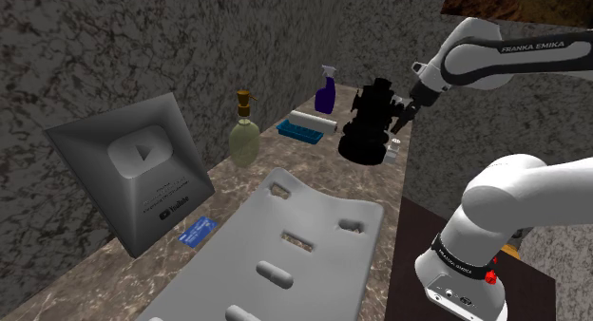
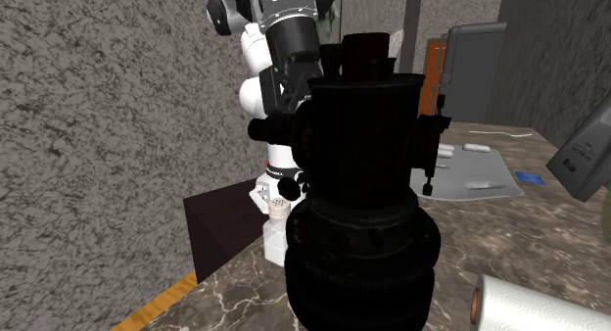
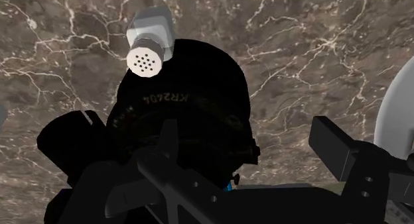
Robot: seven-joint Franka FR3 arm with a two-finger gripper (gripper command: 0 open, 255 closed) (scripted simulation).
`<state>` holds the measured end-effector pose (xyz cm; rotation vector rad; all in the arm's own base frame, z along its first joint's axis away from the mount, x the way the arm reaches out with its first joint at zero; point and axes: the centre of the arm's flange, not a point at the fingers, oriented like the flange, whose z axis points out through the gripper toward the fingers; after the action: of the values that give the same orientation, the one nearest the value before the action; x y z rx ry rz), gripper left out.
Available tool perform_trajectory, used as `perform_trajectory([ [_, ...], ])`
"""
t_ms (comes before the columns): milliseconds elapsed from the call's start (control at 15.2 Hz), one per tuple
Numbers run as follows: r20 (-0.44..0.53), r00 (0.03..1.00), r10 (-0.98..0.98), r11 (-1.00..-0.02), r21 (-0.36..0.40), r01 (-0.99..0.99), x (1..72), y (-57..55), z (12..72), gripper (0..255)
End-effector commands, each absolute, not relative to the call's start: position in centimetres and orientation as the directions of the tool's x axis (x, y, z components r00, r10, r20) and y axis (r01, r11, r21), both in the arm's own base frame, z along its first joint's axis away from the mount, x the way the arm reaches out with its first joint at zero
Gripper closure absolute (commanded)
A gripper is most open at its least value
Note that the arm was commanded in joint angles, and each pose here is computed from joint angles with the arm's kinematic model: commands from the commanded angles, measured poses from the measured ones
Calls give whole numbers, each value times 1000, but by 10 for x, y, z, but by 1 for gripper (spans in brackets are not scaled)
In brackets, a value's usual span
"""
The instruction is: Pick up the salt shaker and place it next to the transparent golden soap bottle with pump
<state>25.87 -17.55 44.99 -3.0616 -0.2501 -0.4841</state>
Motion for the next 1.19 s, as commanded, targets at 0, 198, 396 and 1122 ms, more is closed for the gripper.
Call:
perform_trajectory([
  [0,313,937,156,-986,-11,168,254,-193,425,0],
  [198,324,933,157,-985,-16,171,248,-220,395,0],
  [396,335,929,158,-984,-21,175,243,-247,364,0],
  [1122,341,926,159,-984,-23,178,253,-259,308,0],
])
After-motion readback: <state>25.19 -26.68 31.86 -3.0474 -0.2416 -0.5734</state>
